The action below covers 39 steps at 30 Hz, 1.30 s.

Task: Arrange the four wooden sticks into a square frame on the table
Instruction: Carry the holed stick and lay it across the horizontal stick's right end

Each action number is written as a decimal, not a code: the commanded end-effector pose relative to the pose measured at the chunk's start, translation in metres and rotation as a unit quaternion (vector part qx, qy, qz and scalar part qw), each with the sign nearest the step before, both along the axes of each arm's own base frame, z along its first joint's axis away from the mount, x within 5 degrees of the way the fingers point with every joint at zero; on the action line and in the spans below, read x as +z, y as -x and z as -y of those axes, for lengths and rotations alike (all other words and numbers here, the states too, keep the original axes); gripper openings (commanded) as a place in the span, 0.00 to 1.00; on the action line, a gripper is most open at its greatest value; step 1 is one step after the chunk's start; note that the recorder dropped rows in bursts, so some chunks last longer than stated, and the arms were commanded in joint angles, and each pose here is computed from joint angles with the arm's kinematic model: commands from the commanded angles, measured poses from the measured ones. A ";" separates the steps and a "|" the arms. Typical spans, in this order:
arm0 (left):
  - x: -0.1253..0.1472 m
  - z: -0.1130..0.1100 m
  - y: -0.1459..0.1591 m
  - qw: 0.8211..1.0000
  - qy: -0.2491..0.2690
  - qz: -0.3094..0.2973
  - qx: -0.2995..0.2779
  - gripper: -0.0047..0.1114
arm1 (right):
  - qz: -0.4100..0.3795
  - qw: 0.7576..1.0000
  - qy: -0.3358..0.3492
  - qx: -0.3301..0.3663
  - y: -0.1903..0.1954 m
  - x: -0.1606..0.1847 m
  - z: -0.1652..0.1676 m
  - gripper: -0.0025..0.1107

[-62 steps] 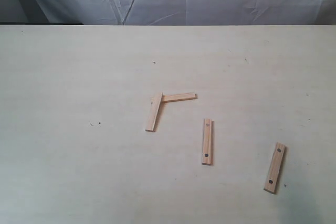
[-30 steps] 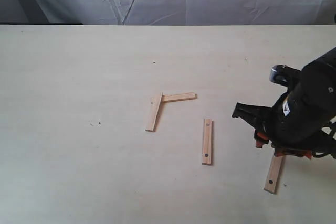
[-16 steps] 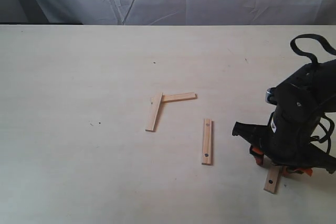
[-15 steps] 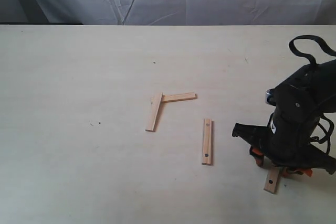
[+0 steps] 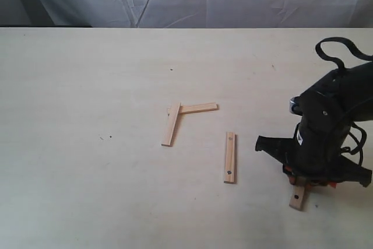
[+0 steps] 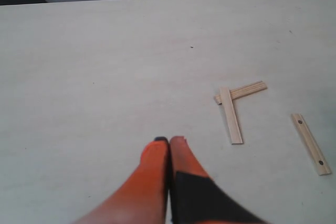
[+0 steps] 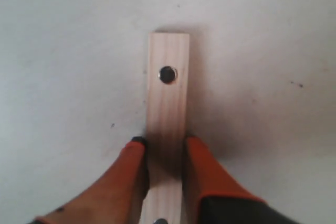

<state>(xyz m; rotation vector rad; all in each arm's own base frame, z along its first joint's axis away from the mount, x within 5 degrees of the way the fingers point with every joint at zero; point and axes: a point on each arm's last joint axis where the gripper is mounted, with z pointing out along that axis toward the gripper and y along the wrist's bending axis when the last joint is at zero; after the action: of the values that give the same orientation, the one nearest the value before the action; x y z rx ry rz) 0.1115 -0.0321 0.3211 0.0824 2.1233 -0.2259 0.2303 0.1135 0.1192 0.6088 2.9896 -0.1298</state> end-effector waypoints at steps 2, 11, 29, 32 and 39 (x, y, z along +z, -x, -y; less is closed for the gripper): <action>0.001 -0.001 0.001 1.000 0.000 0.008 0.001 0.04 | 0.056 0.996 -0.010 0.063 -0.031 0.040 -0.014 0.02; 0.001 -0.001 0.001 1.000 -0.001 0.008 0.001 0.04 | 0.091 0.974 -0.109 0.177 -0.096 0.111 -0.072 0.01; 0.001 -0.001 0.000 1.000 0.001 0.012 0.000 0.04 | 0.019 0.969 -0.109 0.220 -0.123 0.040 -0.133 0.01; 0.002 -0.001 0.000 1.000 -0.001 0.012 0.000 0.04 | 0.016 0.969 -0.107 0.221 -0.124 0.032 -0.135 0.01; 0.002 -0.001 0.000 1.000 -0.001 0.012 0.000 0.04 | 0.013 0.975 -0.097 0.198 -0.126 0.020 -0.134 0.01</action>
<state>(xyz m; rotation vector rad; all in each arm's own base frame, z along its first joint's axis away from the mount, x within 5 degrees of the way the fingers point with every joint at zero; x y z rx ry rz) 0.1118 -0.0323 0.3216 0.0854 2.1172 -0.2266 0.3548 0.2471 0.1373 0.0025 3.0660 0.2142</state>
